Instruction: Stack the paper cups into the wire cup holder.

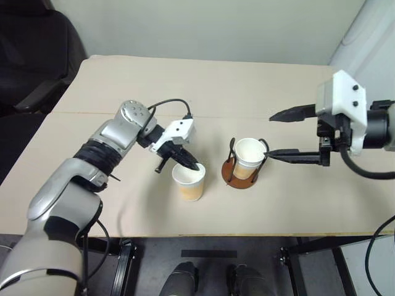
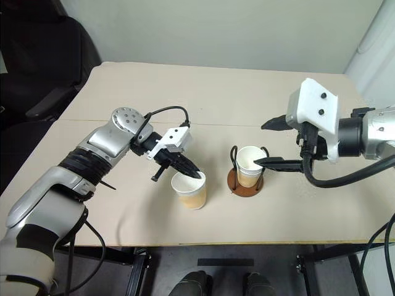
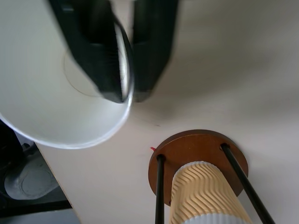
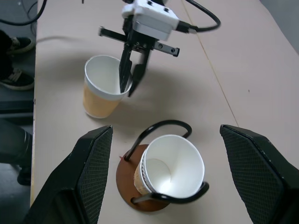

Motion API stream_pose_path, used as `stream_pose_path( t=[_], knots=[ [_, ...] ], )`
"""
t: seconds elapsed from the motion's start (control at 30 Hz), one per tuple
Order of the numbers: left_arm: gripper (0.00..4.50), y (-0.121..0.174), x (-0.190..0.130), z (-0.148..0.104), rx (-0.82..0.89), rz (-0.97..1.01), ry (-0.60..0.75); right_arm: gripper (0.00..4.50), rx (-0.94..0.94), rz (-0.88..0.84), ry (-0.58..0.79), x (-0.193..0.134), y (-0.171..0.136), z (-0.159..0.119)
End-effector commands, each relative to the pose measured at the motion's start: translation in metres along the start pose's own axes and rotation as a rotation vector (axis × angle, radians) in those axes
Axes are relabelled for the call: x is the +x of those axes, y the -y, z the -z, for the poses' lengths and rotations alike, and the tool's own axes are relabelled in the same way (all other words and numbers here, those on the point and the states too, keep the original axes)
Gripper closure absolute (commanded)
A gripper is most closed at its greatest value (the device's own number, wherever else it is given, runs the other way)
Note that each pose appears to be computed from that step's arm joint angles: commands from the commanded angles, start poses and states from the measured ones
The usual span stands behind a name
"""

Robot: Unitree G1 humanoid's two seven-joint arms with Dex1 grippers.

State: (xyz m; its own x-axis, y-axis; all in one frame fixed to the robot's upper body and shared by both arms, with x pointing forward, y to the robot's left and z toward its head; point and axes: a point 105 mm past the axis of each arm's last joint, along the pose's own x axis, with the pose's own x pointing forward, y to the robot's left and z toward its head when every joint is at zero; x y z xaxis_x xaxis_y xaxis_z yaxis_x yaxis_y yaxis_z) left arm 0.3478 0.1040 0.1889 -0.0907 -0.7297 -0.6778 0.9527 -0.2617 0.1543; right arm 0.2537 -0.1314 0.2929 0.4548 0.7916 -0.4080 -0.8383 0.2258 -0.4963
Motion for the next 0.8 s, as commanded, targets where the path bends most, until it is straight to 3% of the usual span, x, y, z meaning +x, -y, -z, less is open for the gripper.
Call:
stream_pose_path(
  t=[0.03,0.43,0.8],
  knots=[
    [4.47,-0.002,-0.014,-0.022,0.056,0.000,0.025,0.77,-0.016,0.065,0.029,-0.016,0.009,-0.003],
    [4.47,-0.003,-0.042,-0.067,0.152,-0.036,0.076,0.77,-0.019,0.053,0.029,-0.028,0.009,0.016],
    [4.47,-0.011,-0.070,-0.138,0.250,-0.082,0.241,0.77,-0.021,0.022,0.046,-0.032,0.005,0.019]
  ],
)
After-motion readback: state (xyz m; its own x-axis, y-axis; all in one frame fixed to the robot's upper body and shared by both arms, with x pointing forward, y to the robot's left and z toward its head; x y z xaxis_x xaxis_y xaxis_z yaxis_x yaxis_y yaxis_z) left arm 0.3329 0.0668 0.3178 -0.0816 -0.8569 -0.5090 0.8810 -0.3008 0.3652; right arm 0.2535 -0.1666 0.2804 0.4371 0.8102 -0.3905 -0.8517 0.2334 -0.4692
